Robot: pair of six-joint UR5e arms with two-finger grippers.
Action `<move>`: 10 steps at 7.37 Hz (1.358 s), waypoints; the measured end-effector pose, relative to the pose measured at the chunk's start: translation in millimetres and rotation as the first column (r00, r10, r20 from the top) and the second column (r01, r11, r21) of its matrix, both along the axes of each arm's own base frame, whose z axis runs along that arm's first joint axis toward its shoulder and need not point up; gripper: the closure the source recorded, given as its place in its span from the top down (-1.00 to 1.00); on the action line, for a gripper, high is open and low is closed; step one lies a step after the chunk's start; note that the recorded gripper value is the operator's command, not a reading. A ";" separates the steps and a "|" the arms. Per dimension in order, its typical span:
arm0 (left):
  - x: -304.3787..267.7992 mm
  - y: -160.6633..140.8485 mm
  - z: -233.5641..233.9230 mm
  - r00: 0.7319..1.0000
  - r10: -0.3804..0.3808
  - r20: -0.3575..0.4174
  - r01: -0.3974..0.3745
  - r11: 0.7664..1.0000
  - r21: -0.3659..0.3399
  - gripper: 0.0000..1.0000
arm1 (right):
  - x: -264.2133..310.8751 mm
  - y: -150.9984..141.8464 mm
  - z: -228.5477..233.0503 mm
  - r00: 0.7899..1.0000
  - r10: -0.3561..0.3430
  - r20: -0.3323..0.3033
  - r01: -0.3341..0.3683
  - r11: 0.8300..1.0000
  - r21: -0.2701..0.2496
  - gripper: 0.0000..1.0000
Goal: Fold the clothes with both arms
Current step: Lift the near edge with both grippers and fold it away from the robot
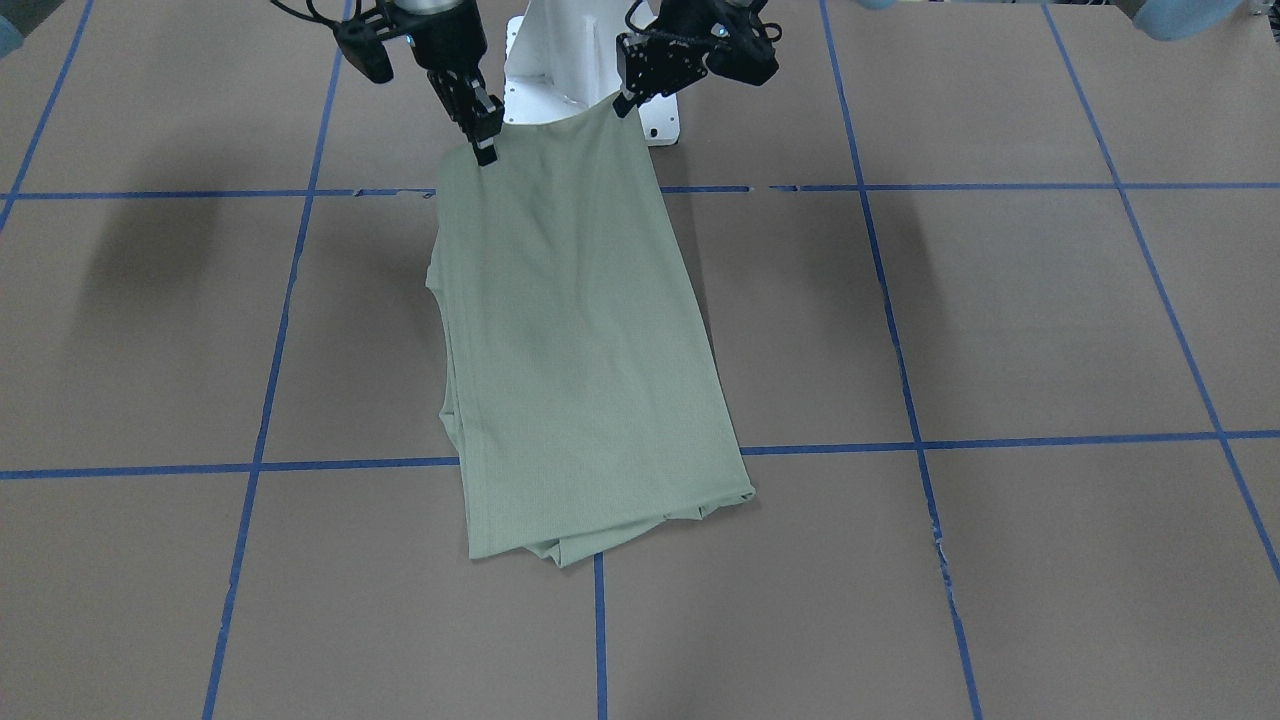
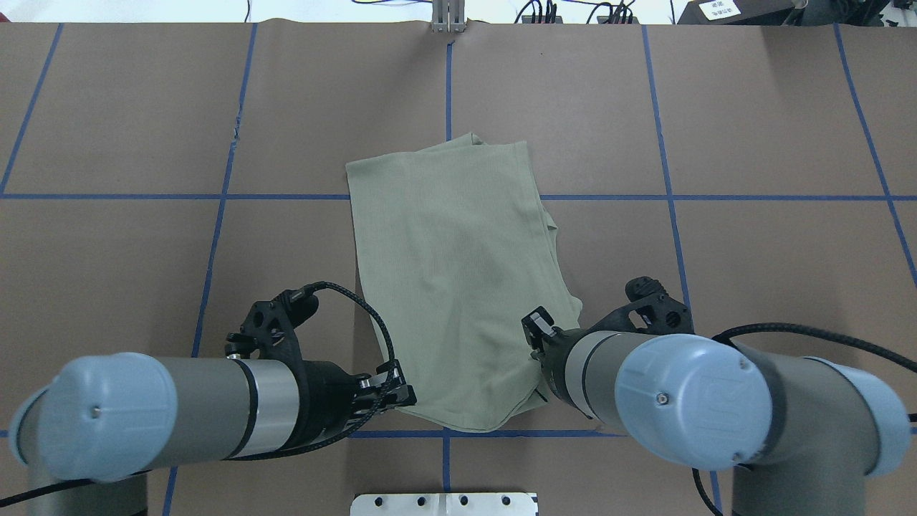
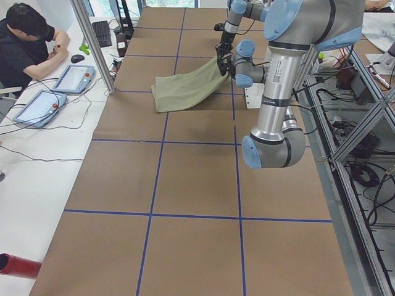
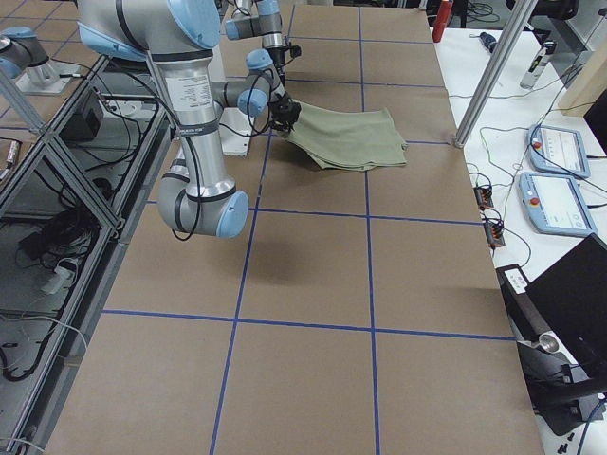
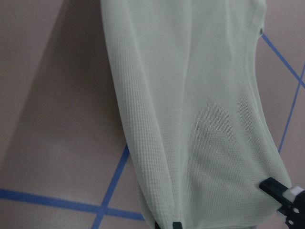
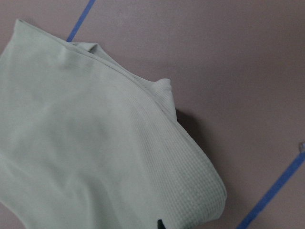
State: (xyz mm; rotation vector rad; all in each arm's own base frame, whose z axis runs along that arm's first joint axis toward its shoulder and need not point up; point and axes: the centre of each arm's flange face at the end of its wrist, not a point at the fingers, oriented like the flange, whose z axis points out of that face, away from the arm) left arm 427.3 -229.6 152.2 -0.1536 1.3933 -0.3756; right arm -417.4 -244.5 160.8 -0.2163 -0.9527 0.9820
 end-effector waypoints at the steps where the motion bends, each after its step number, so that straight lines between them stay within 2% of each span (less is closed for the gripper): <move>1: -22.1 0.9 -11.6 1.000 0.014 0.017 -0.014 1.000 -0.002 -1.00 | 15.6 5.5 -21.8 1.000 -0.017 0.005 0.017 1.000 -0.010 -1.00; 2: -25.1 -4.3 -12.8 0.998 0.017 0.053 -0.018 1.000 0.020 -1.00 | 10.4 3.0 -27.3 1.000 -0.024 -0.016 0.024 1.000 -0.010 -1.00; 3: -13.7 -22.4 -7.6 0.995 0.001 0.101 -0.008 0.998 0.068 -1.00 | -7.3 -10.0 -22.3 0.999 -0.021 -0.040 0.021 1.000 0.005 -1.00; 5: 13.9 -83.2 8.5 0.978 -0.062 0.199 0.030 0.986 0.163 -1.00 | -29.4 -61.1 -8.3 0.998 0.013 -0.061 -0.009 0.998 0.061 -1.00; 7: 29.7 -145.0 29.2 0.951 -0.115 0.287 0.042 0.967 0.251 -1.00 | -45.0 -110.2 3.8 0.993 0.019 -0.121 -0.003 0.992 0.129 -1.00; 10: 61.7 -207.9 68.3 0.923 -0.152 0.355 0.039 0.951 0.305 -1.00 | -99.7 -176.9 43.8 0.986 0.034 -0.166 -0.006 0.986 0.169 -1.00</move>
